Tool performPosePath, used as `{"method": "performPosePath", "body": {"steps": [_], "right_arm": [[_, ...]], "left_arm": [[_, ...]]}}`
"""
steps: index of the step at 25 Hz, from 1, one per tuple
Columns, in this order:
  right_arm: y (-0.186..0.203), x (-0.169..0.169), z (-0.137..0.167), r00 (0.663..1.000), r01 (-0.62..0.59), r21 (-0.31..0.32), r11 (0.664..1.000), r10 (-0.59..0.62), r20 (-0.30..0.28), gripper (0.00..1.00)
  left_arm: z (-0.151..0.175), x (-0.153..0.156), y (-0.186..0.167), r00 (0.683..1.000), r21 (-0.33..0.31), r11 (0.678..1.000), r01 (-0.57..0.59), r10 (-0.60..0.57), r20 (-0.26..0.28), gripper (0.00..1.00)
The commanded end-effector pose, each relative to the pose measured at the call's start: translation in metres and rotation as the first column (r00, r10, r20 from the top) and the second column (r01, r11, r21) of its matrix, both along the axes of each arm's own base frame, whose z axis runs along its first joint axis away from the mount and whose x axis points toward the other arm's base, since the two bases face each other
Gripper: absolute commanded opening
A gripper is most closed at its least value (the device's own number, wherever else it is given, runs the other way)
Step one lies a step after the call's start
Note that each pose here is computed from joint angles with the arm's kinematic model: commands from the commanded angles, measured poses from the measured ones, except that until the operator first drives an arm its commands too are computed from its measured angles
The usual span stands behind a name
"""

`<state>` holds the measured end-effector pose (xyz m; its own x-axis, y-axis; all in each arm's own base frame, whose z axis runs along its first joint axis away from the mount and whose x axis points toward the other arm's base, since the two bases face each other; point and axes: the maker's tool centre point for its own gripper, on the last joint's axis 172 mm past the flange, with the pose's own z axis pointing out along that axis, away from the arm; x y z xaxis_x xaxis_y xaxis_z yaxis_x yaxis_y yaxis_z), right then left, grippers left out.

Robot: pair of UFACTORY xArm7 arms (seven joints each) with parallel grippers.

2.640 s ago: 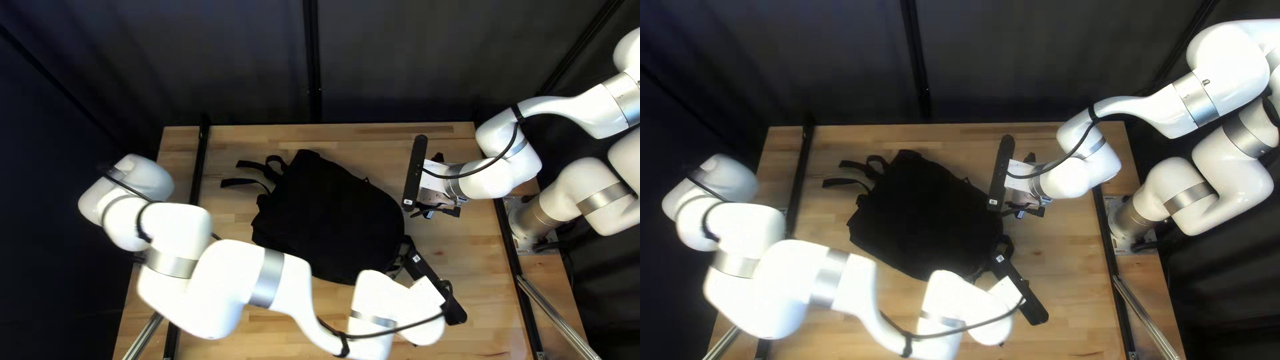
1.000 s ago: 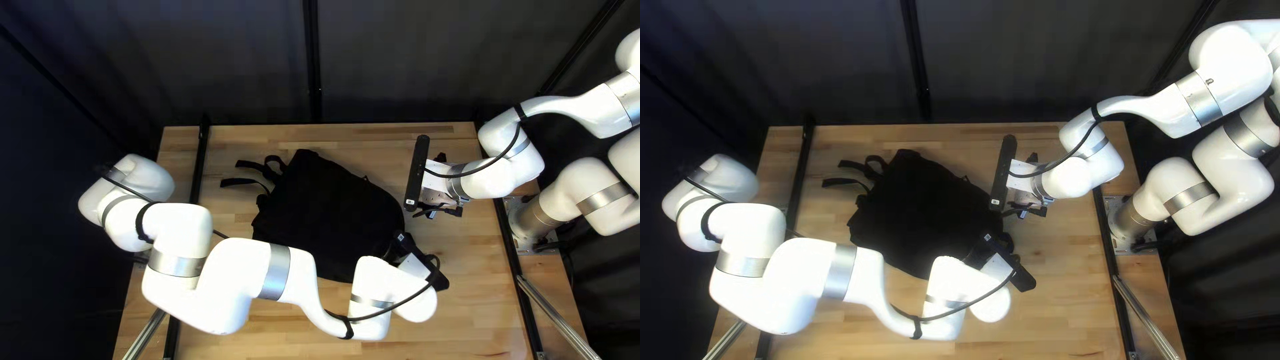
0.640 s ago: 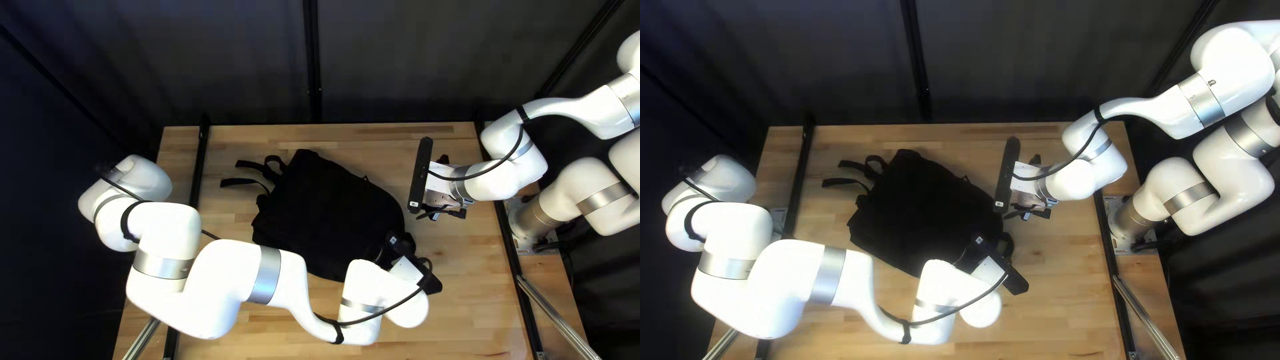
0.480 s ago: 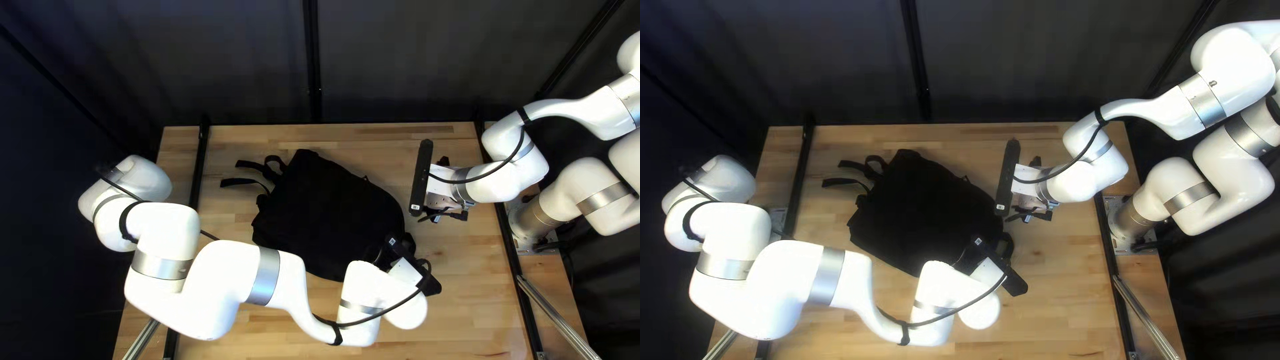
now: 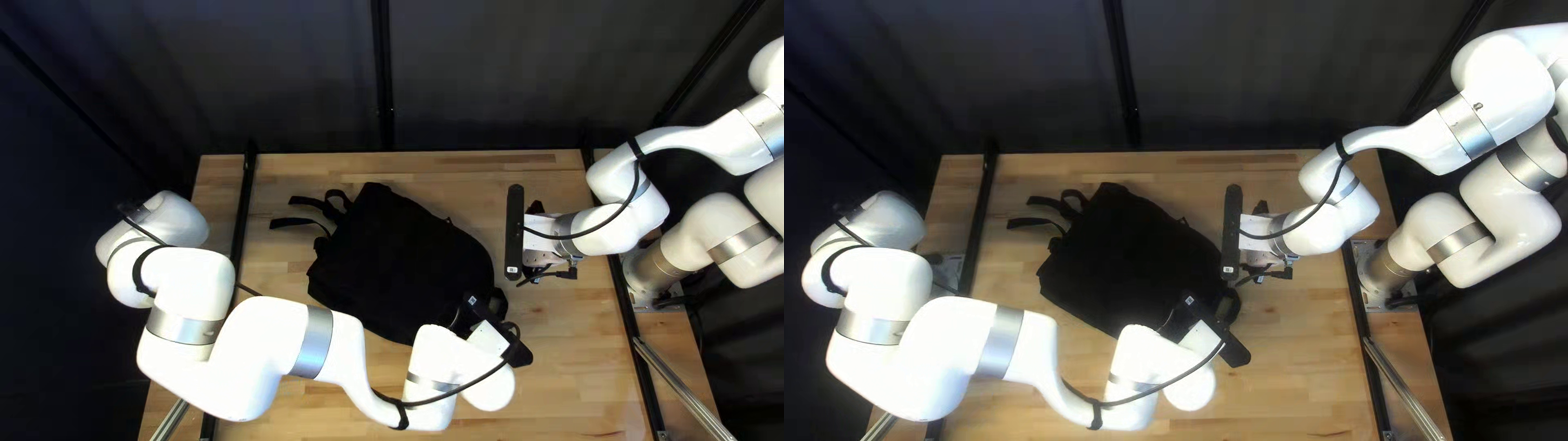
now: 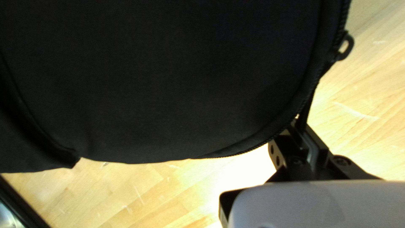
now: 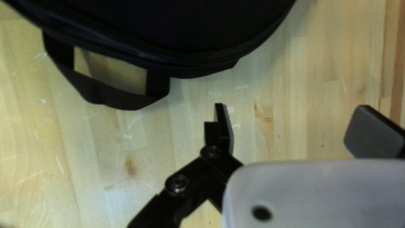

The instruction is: Remove a lunch box from a kids backpack

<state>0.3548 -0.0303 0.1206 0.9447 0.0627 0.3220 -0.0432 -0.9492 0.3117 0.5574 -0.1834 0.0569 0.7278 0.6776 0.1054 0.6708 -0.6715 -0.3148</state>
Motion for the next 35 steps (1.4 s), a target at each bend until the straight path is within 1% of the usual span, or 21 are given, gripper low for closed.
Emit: {"method": "performPosePath", "body": {"steps": [1, 9, 10, 12, 16, 19, 23, 30, 35], "right_arm": [[0.007, 0.002, -0.008, 0.999, -0.052, 0.005, 0.999, 0.052, -0.006, 1.00], [0.007, 0.003, -0.007, 0.999, -0.044, -0.002, 0.999, 0.044, -0.008, 1.00], [0.015, -0.003, -0.009, 0.998, -0.070, -0.016, 0.997, 0.070, 0.009, 1.00], [0.020, -0.004, -0.013, 0.993, -0.109, -0.016, 0.994, 0.110, 0.038, 1.00], [0.017, 0.004, -0.033, 0.973, -0.219, -0.011, 0.976, 0.219, 0.069, 1.00], [0.020, 0.014, -0.037, 0.955, -0.286, -0.016, 0.958, 0.286, 0.076, 1.00], [0.029, 0.028, -0.036, 0.927, -0.367, -0.025, 0.930, 0.368, 0.070, 1.00], [0.048, 0.036, -0.044, 0.903, -0.425, -0.022, 0.905, 0.425, 0.065, 1.00], [0.054, 0.042, -0.051, 0.889, -0.453, -0.026, 0.891, 0.454, 0.059, 1.00]], "left_arm": [[0.000, -0.002, 0.002, 1.000, 0.004, 1.000, -0.004, 0.004, -0.005, 0.00], [0.003, -0.004, 0.002, 1.000, 0.003, 1.000, -0.001, 0.001, -0.007, 0.00], [0.003, -0.004, 0.002, 1.000, 0.003, 1.000, -0.001, 0.001, -0.007, 0.00], [0.003, -0.005, 0.001, 1.000, 0.003, 1.000, 0.001, -0.001, -0.007, 0.00], [0.005, -0.006, 0.000, 1.000, 0.001, 1.000, 0.006, -0.006, -0.006, 0.00], [0.006, -0.007, 0.000, 1.000, -0.001, 1.000, 0.007, -0.007, -0.007, 0.00], [0.007, -0.007, -0.001, 1.000, 0.000, 1.000, 0.009, -0.009, -0.006, 0.00], [0.007, -0.007, -0.001, 1.000, 0.002, 1.000, 0.012, -0.012, -0.004, 0.00], [0.008, -0.007, -0.001, 1.000, 0.006, 1.000, 0.013, -0.013, -0.004, 0.00]]}}
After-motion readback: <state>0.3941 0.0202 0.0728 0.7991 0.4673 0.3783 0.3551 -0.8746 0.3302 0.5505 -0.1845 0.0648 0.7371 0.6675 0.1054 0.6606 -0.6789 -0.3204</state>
